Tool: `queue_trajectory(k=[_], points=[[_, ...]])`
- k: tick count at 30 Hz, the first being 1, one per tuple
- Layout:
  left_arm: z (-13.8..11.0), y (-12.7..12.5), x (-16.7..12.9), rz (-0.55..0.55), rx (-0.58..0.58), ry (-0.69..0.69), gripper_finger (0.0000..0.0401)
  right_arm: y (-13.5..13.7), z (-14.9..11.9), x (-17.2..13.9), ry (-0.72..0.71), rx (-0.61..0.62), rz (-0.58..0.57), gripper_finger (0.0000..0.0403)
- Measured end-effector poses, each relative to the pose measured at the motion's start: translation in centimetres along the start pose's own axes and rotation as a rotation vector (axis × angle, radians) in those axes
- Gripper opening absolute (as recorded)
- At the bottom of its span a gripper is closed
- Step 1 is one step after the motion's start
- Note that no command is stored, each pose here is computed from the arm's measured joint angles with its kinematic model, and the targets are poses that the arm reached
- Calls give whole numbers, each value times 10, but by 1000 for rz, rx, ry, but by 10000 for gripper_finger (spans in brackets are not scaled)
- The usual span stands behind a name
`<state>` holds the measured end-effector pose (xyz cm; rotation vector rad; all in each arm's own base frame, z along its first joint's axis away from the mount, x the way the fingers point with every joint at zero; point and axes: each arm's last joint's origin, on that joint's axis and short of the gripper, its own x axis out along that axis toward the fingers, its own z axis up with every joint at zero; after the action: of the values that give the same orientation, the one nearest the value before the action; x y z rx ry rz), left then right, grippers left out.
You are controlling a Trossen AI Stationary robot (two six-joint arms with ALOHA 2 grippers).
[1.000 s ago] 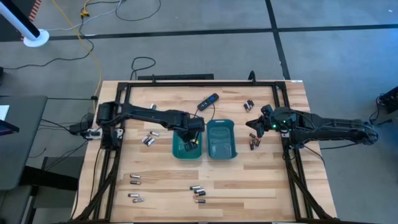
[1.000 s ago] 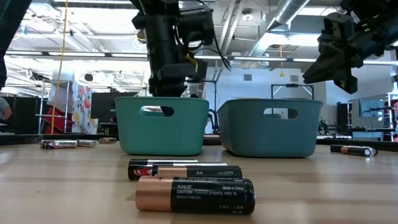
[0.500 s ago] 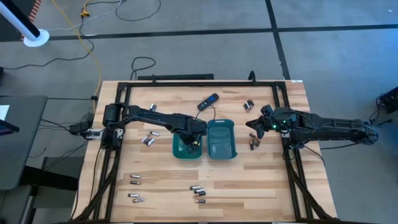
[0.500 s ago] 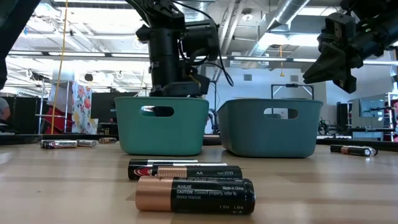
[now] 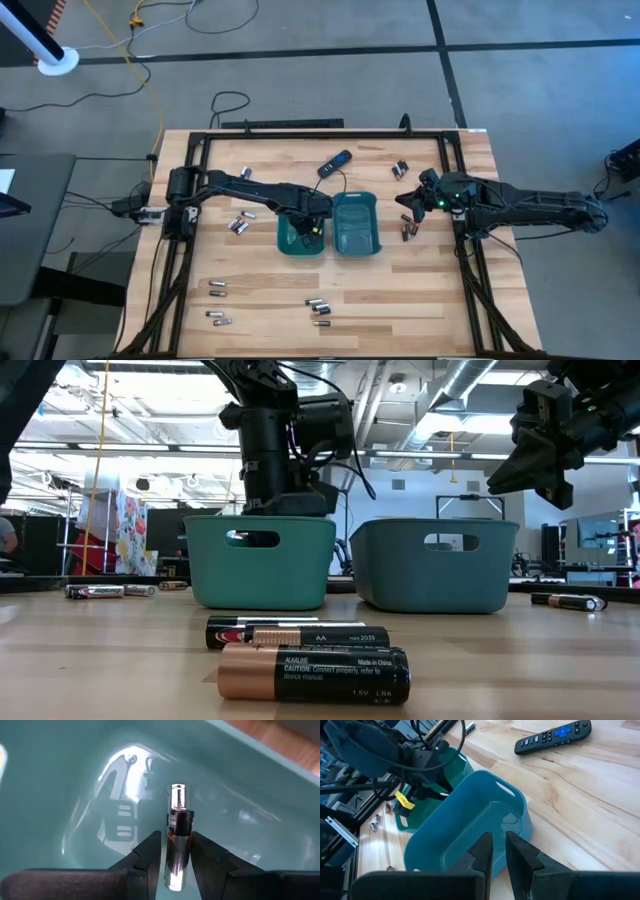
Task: Sort batteries
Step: Put the silver and black battery into the green bin
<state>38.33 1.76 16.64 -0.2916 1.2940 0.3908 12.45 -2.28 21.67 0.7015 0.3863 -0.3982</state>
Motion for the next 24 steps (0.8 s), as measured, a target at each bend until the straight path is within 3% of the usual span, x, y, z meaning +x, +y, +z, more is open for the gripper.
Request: queue_trajectory(k=[17,24], points=[[0,11,-31,-7,-16,-38,101,0,0,0,-1,0,2,71],[-2,23,-72,13,-28,-139,101,0,0,0,-1,1,1,71]])
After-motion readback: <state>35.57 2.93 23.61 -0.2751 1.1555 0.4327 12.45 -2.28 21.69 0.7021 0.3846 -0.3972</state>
